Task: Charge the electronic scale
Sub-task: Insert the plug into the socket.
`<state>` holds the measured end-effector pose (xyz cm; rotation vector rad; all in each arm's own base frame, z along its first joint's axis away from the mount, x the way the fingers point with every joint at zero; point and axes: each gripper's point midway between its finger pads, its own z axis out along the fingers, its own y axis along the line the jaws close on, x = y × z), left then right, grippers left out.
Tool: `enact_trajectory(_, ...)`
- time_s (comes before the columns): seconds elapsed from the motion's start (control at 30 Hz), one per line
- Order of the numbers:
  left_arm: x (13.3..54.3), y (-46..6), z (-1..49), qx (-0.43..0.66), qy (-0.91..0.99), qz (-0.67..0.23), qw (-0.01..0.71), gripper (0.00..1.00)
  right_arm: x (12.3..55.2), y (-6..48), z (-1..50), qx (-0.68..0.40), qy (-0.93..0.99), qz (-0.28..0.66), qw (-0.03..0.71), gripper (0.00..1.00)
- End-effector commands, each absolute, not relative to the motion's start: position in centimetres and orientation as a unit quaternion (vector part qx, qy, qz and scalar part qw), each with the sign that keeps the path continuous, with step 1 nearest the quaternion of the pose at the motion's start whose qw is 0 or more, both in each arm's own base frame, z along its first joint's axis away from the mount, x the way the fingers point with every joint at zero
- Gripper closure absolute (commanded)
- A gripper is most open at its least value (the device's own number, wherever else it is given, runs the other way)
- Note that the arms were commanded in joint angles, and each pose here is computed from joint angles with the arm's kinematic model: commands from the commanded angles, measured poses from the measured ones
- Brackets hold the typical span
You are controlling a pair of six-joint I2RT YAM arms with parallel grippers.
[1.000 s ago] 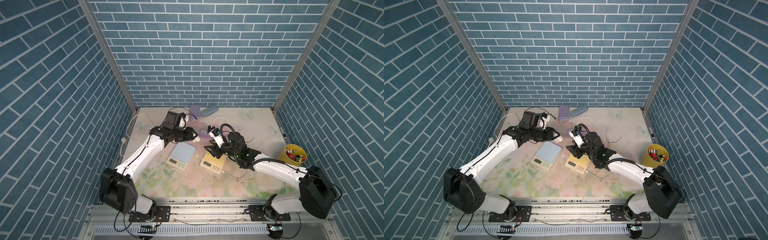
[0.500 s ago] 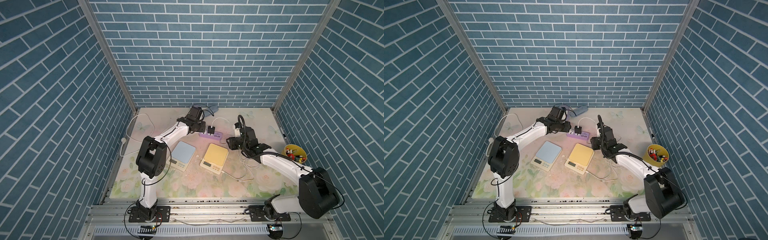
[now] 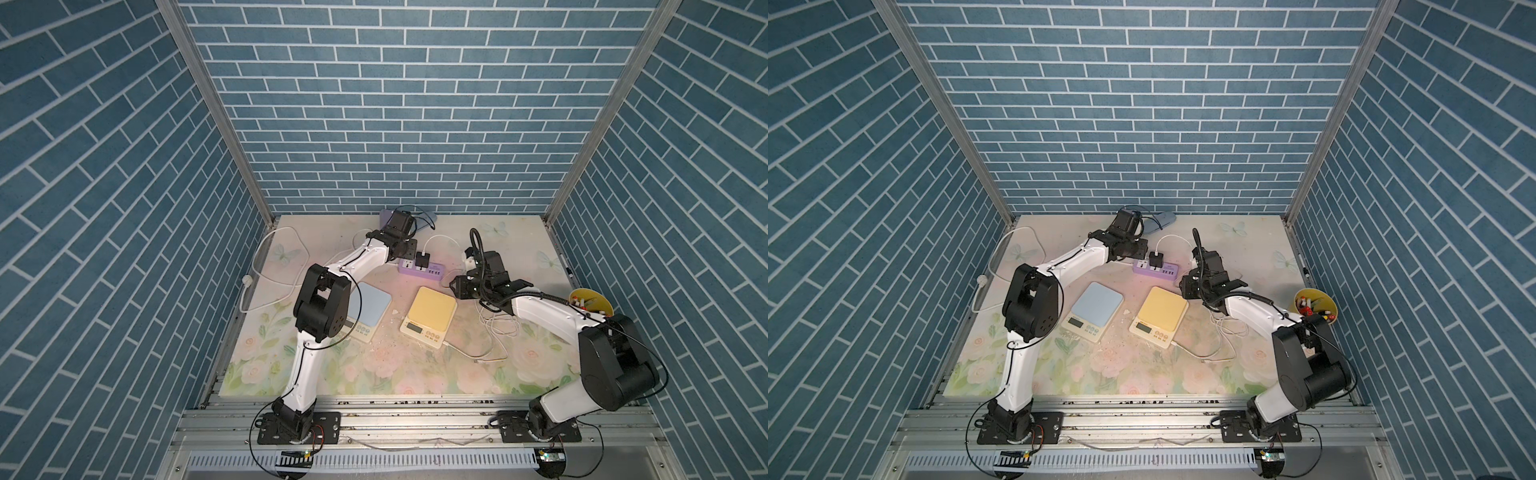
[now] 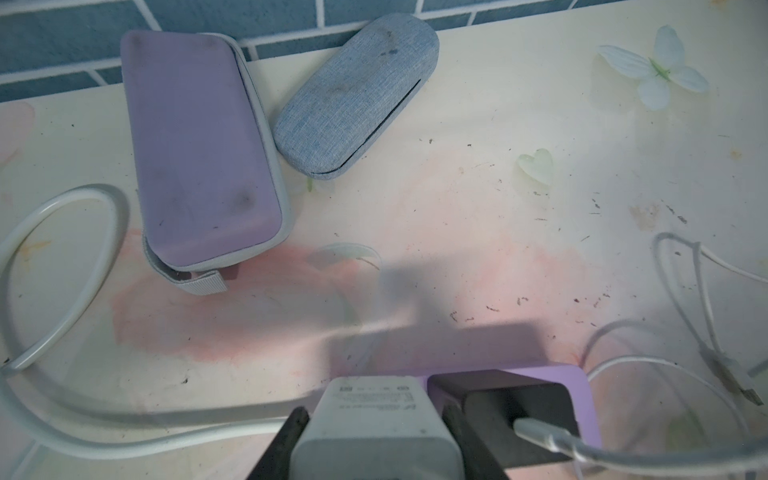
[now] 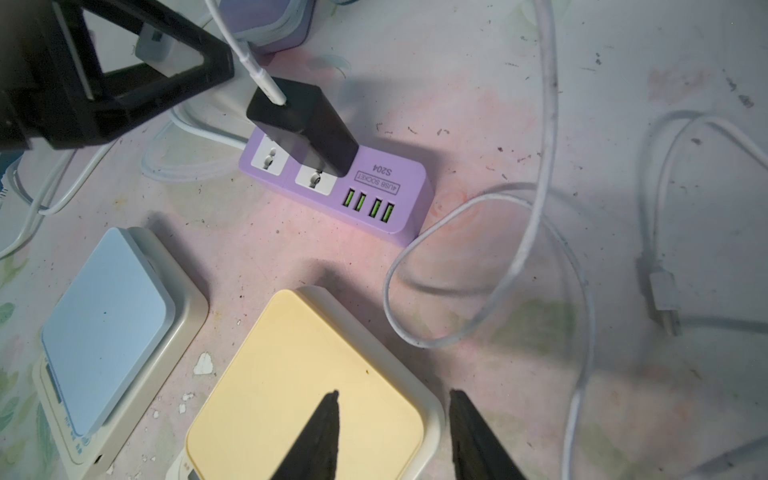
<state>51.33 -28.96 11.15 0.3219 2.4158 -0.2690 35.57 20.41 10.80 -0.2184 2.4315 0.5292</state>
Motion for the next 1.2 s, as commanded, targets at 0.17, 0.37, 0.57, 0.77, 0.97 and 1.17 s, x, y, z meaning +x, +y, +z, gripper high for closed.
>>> enact_trajectory(0.17, 50.0, -29.7, 9.8, 0.116, 0.937, -0.08, 0.321, 0.96, 34.9, 19.5, 12.4, -0.073, 0.925, 0.204, 0.311, 0.55)
enact_trajectory(0.37, 50.2, -29.4, 8.4, 0.103, 0.942, -0.069, 0.311, 0.96, 33.7, 18.4, 12.0, -0.059, 0.926, 0.198, 0.317, 0.55)
enact_trajectory(0.57, 50.2, -29.0, 7.1, 0.1, 0.945, -0.057, 0.307, 0.96, 32.7, 17.8, 11.0, -0.044, 0.929, 0.199, 0.31, 0.55)
enact_trajectory(0.77, 49.9, -29.2, 6.1, 0.101, 0.945, -0.059, 0.306, 0.97, 32.3, 17.6, 11.0, -0.039, 0.93, 0.198, 0.308, 0.55)
enact_trajectory(0.97, 47.2, -28.9, 2.8, 0.093, 0.955, -0.034, 0.28, 0.94, 32.2, 16.2, 11.8, -0.02, 0.933, 0.171, 0.315, 0.53)
enact_trajectory(1.17, 47.1, -28.3, 4.7, 0.093, 0.95, -0.027, 0.296, 0.6, 31.3, 12.7, 12.5, 0.044, 0.942, 0.11, 0.313, 0.49)
